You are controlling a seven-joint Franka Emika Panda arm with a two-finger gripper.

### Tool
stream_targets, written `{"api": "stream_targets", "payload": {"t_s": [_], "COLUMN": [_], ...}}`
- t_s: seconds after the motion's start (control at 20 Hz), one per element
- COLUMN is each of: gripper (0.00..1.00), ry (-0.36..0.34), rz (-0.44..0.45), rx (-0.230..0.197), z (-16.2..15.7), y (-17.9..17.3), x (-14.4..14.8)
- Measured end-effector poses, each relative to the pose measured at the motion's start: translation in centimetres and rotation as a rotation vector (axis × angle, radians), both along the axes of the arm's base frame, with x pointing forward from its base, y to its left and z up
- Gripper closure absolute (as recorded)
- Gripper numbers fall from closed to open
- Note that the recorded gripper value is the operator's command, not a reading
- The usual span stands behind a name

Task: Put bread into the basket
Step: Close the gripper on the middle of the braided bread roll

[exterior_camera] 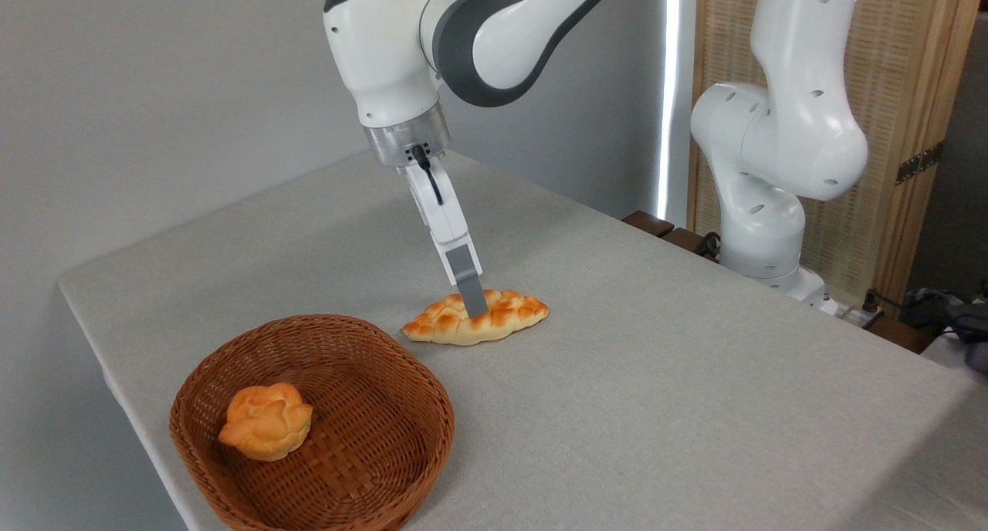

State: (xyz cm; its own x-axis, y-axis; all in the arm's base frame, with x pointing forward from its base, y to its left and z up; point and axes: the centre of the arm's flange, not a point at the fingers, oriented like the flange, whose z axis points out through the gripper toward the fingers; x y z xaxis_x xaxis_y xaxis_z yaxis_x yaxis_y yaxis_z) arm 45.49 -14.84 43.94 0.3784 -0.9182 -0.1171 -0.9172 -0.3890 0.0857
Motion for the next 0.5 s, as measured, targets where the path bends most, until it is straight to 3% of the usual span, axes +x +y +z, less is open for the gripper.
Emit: {"api": "stream_targets", "payload": {"t_s": [0.15,0.5], "gripper": [0.00,0.00], "ry": [-0.002,0.017], "rz": [-0.020,-0.063], "rx": [0.031,0.035], "z": [-0.5,-1.3], "y": [0.1,0.2], "x": [0.0,-0.3]}}
